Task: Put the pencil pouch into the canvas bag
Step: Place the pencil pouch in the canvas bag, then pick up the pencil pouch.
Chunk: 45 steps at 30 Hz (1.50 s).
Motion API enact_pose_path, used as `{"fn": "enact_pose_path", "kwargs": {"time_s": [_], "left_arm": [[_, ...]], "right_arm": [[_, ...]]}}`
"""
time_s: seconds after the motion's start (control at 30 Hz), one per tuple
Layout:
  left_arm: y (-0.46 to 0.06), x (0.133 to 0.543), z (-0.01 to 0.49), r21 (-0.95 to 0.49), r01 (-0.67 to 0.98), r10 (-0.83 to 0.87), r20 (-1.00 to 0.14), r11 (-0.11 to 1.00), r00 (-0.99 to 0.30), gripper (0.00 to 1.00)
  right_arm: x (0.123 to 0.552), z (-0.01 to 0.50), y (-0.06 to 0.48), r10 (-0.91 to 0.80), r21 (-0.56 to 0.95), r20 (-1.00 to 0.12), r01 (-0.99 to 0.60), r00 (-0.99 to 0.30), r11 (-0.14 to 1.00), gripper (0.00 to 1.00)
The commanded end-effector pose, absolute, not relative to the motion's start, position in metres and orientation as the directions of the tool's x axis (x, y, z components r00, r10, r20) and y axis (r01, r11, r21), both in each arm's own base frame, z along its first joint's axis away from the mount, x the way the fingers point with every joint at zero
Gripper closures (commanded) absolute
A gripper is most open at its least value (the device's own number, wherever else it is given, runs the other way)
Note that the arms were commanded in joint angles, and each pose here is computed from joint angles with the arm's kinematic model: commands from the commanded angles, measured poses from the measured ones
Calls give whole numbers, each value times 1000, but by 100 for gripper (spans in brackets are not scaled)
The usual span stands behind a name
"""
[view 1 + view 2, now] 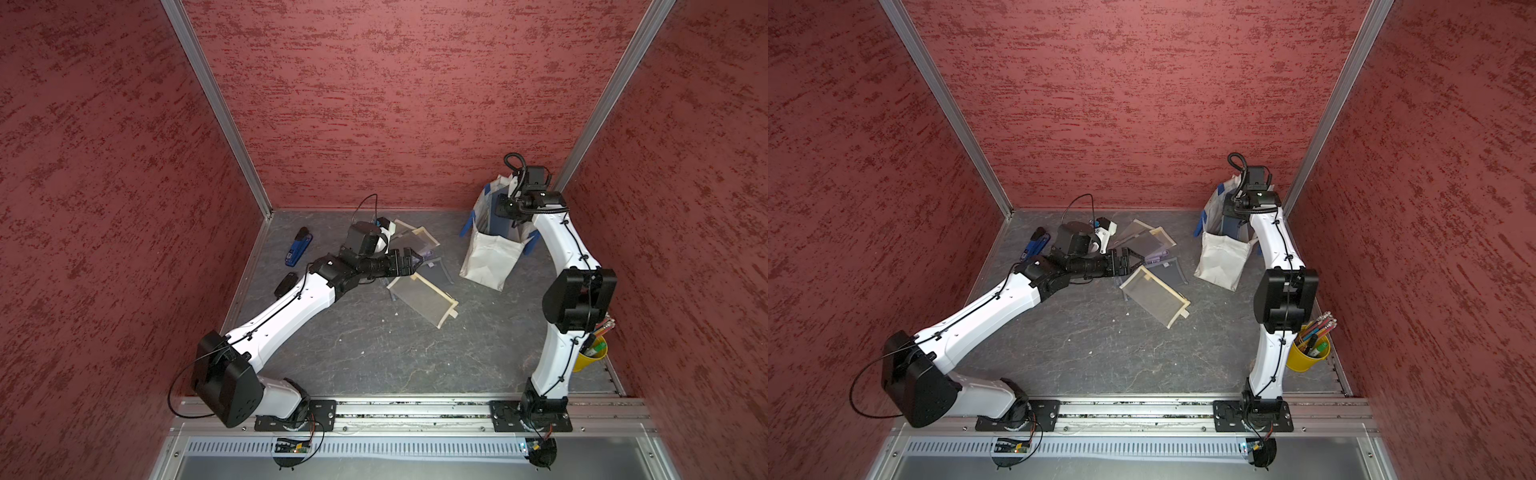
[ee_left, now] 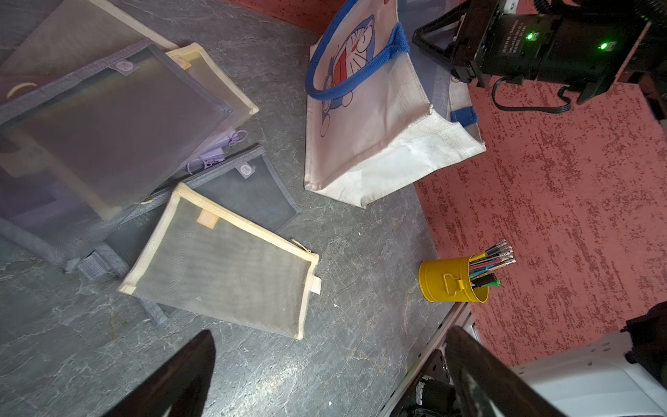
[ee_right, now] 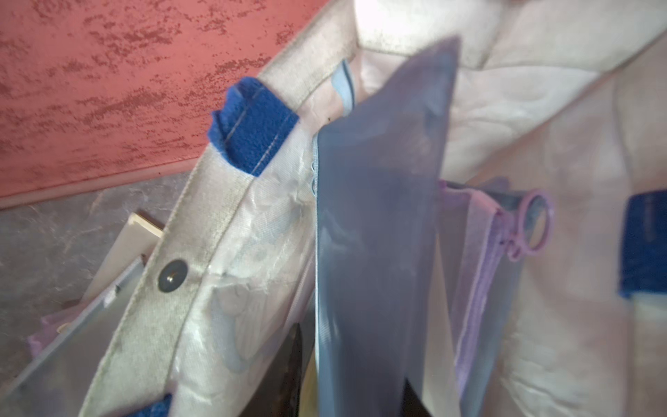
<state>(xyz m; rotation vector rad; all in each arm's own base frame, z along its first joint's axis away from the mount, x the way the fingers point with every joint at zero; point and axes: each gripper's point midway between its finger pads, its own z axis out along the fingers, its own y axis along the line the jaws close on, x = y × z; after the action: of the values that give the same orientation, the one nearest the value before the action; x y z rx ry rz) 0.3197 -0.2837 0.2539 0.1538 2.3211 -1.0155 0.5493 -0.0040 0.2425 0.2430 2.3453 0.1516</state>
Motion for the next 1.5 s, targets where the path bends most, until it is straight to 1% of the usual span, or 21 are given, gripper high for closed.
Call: {"fn": "enact_pose_path", "kwargs": {"time_s": [0.0,0.07,0.17,0.23,0.3,0.43,0.53,0.6,0.73,0.9,1.07,1.3,1.47], "left_arm": [[-280,319,246,-640,314,-136,-553,701,-822,1],[-277,317,242,-643,308,-136,-545,701,-827,0],[-272,314,236,-644,299,-136,-536,704,-833,1],[-267,312,230,-647,288,-141,-527,706,-838,1],[-261,311,222,-656,265,-156,-510,707,-846,0],[-253,309,206,-681,227,-186,-476,696,-859,0],[-247,308,190,-693,189,-204,-443,695,-873,1],[-244,306,182,-704,171,-217,-426,690,-878,1],[-240,300,164,-727,129,-236,-378,674,-895,1],[-241,294,143,-736,102,-226,-332,669,-916,0],[-243,292,124,-741,70,-224,-290,668,-930,0],[-249,293,112,-755,45,-236,-260,654,-936,0],[-257,292,105,-755,43,-227,-250,654,-941,0]], "right_arm": [[532,314,-11,203,151,-782,138,-589,979,54],[523,335,-7,166,114,-805,125,-570,986,49],[510,361,10,107,72,-819,84,-564,994,47],[501,372,38,61,64,-821,15,-567,998,46],[489,373,73,37,94,-811,-67,-584,993,45],[460,340,158,-12,190,-744,-229,-668,955,37],[436,296,204,-30,258,-674,-273,-739,927,33],[423,269,221,-12,318,-632,-273,-775,908,31],[400,223,244,20,424,-549,-258,-836,868,29],[387,164,253,8,438,-467,-223,-884,871,29],[398,121,256,2,413,-429,-195,-903,889,30],[418,84,268,-10,425,-387,-189,-922,885,33],[419,66,262,-5,422,-367,-172,-930,890,34]]}}
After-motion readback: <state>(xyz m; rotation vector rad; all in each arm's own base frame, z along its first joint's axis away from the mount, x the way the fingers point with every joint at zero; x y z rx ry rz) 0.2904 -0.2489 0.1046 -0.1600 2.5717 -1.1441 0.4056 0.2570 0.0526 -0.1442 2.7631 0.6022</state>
